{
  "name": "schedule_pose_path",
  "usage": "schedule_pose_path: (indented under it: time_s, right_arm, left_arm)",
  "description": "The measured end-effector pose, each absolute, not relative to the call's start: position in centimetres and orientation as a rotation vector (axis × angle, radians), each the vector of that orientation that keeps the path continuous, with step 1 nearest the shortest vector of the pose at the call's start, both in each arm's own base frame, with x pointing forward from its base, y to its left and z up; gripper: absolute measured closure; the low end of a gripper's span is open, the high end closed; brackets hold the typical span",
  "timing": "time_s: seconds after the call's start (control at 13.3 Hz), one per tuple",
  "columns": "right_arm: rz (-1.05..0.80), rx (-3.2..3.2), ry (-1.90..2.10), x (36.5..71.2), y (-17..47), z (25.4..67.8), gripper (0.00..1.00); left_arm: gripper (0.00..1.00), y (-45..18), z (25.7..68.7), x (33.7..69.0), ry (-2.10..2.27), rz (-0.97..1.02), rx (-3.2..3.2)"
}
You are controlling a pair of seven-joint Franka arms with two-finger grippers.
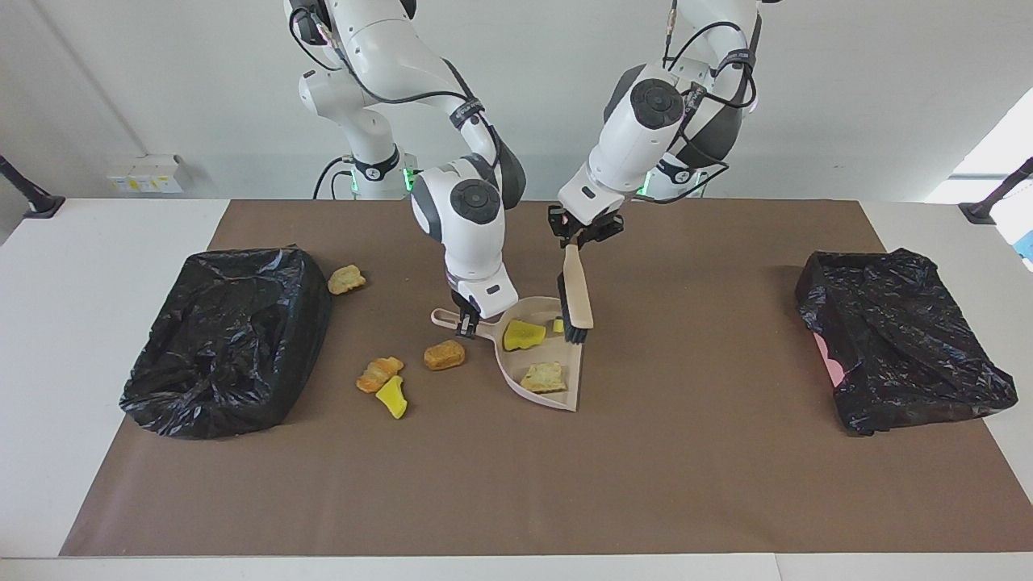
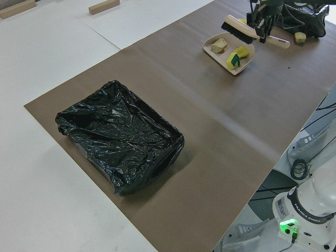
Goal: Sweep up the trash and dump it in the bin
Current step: 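Carry the loaded dustpan with the right gripper toward the nearer bin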
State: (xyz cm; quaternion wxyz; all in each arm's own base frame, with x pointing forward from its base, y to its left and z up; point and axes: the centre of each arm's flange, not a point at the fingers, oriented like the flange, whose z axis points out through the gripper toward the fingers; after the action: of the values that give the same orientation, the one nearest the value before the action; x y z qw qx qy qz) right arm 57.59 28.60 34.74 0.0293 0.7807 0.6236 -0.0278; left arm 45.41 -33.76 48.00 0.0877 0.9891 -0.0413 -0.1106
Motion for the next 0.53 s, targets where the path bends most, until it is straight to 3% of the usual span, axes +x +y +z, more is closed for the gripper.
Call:
schedule_pose_path:
  time_s: [0.53]
  right_arm:
    - [-0.004, 2.457, 1.905, 59.1, 26.7, 35.3, 0.68]
  left_arm:
    - [0.74, -31.5, 46.8, 41.1, -0.068, -0.589, 3.022]
